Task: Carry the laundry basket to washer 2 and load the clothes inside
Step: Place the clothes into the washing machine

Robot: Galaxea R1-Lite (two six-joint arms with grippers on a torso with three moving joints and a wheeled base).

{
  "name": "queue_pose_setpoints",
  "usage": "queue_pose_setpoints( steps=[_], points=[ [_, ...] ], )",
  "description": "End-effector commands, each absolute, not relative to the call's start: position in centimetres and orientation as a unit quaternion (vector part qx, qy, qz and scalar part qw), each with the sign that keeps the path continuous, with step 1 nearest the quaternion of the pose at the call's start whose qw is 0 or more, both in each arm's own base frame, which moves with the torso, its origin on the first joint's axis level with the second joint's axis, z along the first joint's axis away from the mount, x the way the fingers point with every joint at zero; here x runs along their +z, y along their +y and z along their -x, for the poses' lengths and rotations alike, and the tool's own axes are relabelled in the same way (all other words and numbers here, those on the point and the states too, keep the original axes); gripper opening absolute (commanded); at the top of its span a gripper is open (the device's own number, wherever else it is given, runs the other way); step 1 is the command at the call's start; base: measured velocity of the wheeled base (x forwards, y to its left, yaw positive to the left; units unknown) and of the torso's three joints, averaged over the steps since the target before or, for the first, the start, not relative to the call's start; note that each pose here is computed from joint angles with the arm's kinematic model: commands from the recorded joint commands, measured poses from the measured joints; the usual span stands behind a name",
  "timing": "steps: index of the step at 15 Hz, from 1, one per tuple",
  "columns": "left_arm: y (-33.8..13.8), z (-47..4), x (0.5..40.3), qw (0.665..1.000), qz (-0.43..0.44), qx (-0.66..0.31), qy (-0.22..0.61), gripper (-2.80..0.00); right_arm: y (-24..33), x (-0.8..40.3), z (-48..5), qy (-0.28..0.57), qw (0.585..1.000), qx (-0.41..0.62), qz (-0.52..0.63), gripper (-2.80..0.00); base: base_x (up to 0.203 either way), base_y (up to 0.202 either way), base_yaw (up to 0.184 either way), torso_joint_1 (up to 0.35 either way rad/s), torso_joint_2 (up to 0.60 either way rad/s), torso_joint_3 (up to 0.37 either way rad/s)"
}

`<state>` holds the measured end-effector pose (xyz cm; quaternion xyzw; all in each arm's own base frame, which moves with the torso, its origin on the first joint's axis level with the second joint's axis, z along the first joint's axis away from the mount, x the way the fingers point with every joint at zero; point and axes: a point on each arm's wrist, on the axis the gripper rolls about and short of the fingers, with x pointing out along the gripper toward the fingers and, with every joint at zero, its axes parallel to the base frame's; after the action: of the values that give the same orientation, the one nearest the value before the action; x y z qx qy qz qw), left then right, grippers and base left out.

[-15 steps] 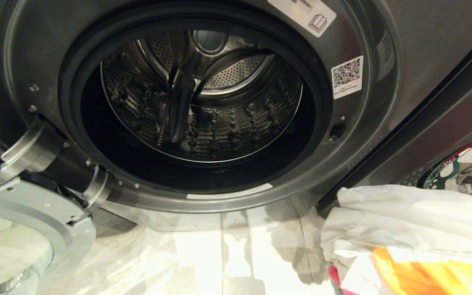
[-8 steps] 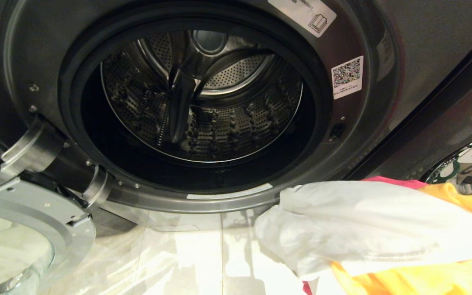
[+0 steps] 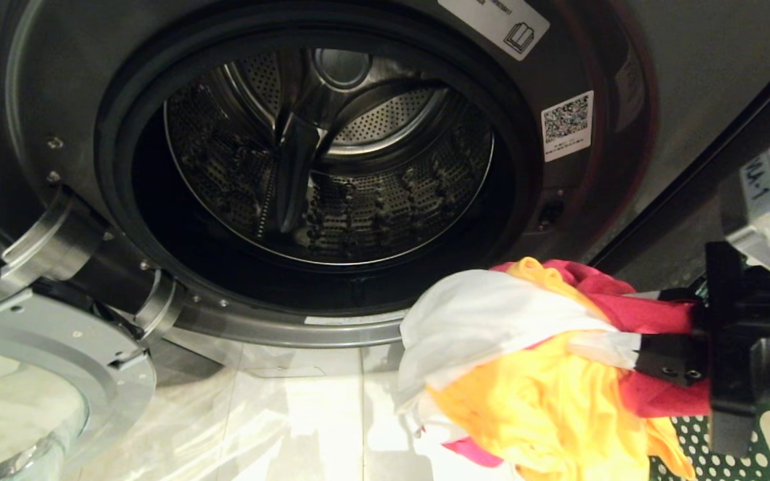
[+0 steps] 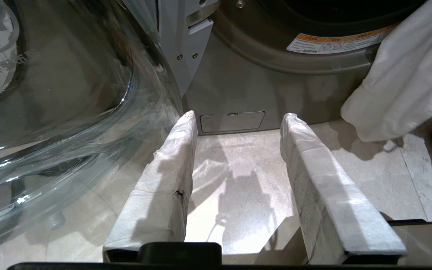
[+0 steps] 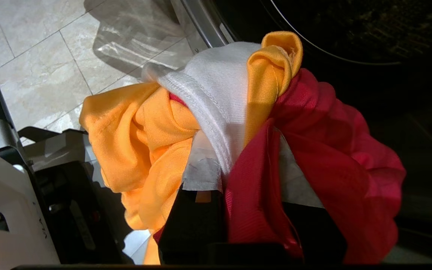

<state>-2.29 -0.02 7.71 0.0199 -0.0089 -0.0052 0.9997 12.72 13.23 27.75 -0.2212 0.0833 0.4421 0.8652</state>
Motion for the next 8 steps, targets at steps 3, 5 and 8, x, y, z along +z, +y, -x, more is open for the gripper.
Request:
queue_pose_setpoints(
  steps=[3,5,8],
  points=[
    [0.0,2.2,7.5,1.000,-0.019,-0.005,-0.005,-2.80,17.5,26.0,-13.7,0.096,0.844,0.469,0.242,-2.80,0.000,0.000,0.000,0.000,0.00,0.000],
    [0.0,2.2,7.5,1.000,-0.018,-0.005,-0.005,-2.80,19.2,25.3,-13.6,0.098,0.835,0.480,0.251,-2.80,0.000,0.000,0.000,0.000,0.00,0.000],
    [0.0,2.2,7.5,1.000,-0.018,-0.005,-0.005,-2.80,21.9,24.2,-15.1,0.093,0.847,0.457,0.257,-2.80,0.000,0.000,0.000,0.000,0.00,0.000]
  ],
)
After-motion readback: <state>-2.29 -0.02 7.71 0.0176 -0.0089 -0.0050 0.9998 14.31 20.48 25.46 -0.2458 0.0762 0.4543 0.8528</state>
